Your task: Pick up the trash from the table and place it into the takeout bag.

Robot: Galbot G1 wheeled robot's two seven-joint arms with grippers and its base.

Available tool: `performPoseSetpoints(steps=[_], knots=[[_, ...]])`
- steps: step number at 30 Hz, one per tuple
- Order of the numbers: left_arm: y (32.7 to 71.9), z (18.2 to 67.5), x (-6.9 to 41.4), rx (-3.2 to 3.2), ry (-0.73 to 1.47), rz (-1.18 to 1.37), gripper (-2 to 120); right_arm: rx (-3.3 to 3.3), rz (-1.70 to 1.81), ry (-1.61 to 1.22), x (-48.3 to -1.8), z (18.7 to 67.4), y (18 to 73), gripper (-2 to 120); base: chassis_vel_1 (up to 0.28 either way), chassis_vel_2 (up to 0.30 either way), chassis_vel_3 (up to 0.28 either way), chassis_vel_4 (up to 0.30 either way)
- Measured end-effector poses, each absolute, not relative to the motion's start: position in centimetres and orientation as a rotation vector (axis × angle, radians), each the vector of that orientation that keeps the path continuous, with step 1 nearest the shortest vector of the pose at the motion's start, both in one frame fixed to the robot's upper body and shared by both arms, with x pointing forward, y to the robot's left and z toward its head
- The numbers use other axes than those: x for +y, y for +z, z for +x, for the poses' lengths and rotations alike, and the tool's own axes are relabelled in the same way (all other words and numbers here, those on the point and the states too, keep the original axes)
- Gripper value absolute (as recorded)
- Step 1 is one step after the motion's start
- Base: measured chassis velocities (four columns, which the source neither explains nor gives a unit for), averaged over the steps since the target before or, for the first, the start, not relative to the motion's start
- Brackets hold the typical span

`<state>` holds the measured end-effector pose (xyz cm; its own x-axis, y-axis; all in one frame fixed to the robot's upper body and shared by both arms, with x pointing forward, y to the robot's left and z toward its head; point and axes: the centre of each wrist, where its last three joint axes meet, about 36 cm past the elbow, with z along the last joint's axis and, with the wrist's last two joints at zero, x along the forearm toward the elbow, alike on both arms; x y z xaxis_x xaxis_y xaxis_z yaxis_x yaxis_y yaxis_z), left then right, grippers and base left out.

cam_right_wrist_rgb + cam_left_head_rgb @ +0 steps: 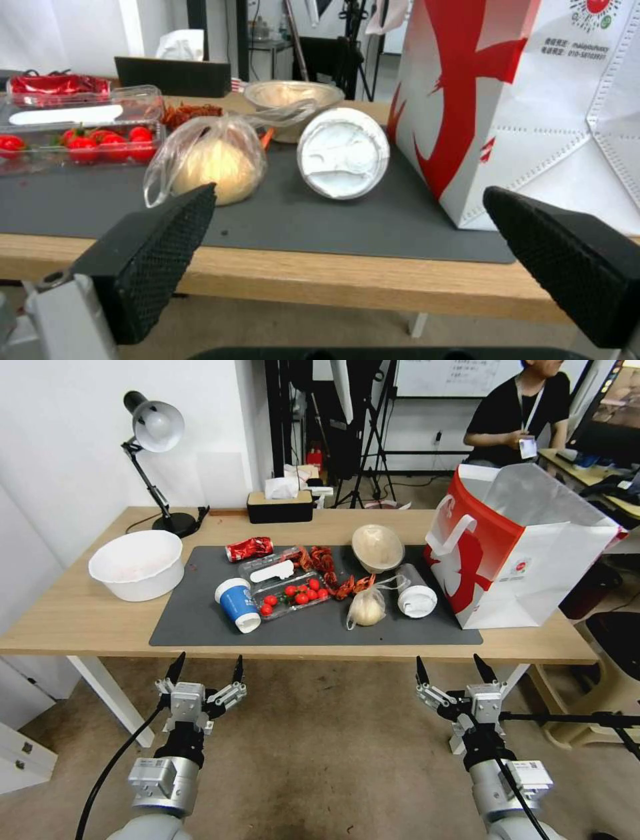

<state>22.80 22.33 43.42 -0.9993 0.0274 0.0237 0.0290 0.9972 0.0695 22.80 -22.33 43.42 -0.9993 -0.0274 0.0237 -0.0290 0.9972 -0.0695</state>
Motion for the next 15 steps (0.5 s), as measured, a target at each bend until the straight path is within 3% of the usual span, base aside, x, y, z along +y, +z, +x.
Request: performPoseSetpoints(steps=[15], knots=[[43.42,22.8,22.33,-3.117,-0.109,-0.044,100,-3.117,0.044,0.109,-22.33,22.8,43.42,100,0.0,0.0,0.0,0.0]])
